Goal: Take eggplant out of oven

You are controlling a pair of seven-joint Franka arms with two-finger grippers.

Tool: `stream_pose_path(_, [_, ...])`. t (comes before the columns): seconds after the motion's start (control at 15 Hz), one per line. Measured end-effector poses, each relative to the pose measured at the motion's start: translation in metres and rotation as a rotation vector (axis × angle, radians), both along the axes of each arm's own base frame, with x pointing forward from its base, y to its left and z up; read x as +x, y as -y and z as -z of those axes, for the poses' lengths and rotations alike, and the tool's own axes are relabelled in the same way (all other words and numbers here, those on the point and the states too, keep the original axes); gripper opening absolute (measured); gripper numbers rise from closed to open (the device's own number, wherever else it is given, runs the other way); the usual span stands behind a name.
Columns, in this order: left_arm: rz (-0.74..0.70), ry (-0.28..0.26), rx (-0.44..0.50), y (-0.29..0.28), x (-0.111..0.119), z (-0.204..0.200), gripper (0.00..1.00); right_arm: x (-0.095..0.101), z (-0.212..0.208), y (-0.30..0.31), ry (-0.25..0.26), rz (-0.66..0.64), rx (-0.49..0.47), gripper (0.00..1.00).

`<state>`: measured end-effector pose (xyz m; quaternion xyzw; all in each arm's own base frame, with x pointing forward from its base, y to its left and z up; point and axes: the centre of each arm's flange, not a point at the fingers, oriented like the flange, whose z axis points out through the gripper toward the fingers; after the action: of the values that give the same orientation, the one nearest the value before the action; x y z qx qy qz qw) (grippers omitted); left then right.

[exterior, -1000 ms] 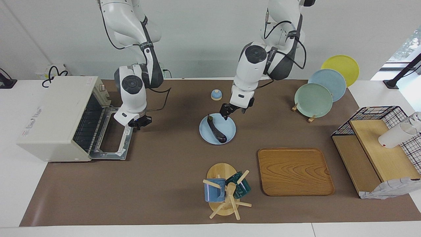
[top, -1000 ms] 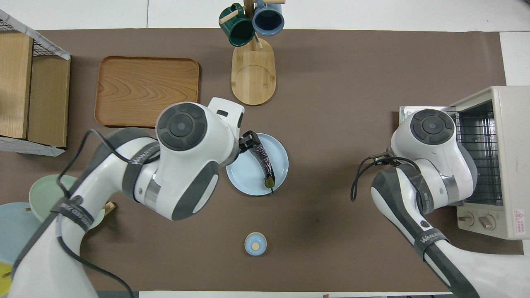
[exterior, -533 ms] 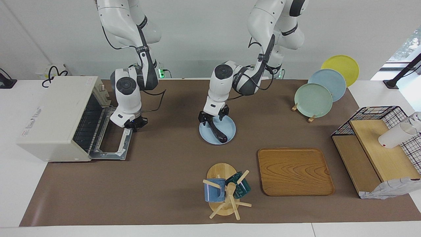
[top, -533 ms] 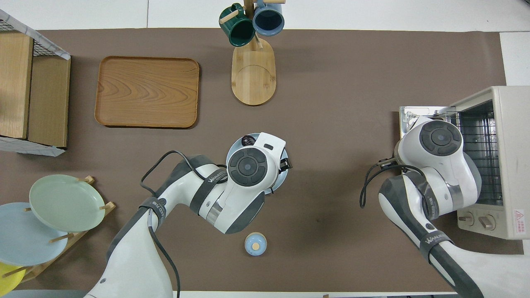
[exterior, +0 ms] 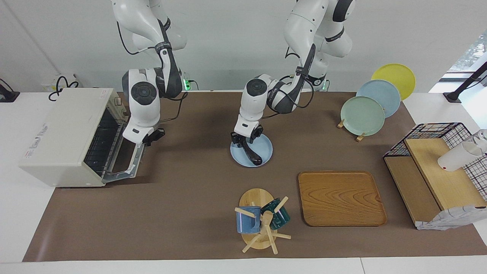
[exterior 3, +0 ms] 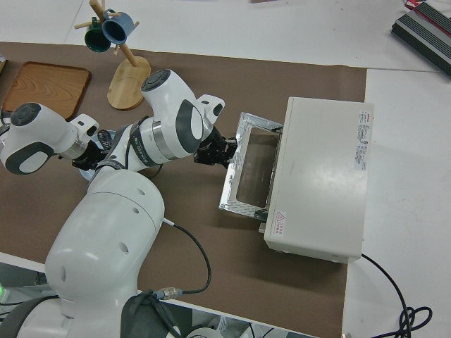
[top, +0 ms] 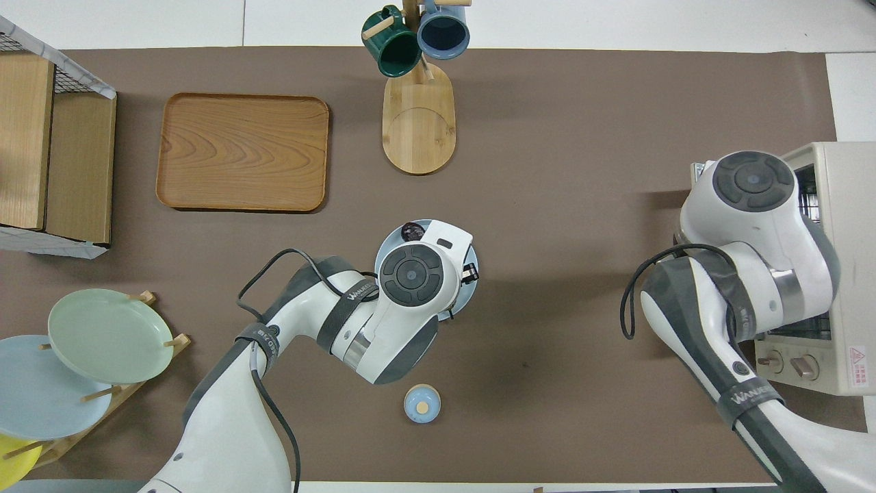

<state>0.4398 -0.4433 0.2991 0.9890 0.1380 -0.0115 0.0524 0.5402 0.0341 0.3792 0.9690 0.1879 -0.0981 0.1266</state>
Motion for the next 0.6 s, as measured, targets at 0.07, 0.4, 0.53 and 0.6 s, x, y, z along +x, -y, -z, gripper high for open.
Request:
stream_pose_path(0.07, [0.008,0.004,0.002,-0.001,0.002,-0.002,0.4,0.0,-0.013,0.01,-0.003,-0.001,0.013,0.01])
stream_pose_path(0.4, [0.054,0.001,0.019,-0.032,0.042,-0.041,0.26,-0.004,-0.069,0.075,-0.002,-0.02,0.04,0.01])
stream_pose_path(0.53, [0.077,0.003,0.021,-0.07,0.073,-0.078,0.26,-0.003,-0.084,0.1,-0.014,-0.004,0.029,0.01])
stream_pose_path(0.6, [0.09,0.006,0.02,-0.092,0.088,-0.095,0.26,-0.002,-0.09,0.109,-0.021,0.01,0.031,0.01])
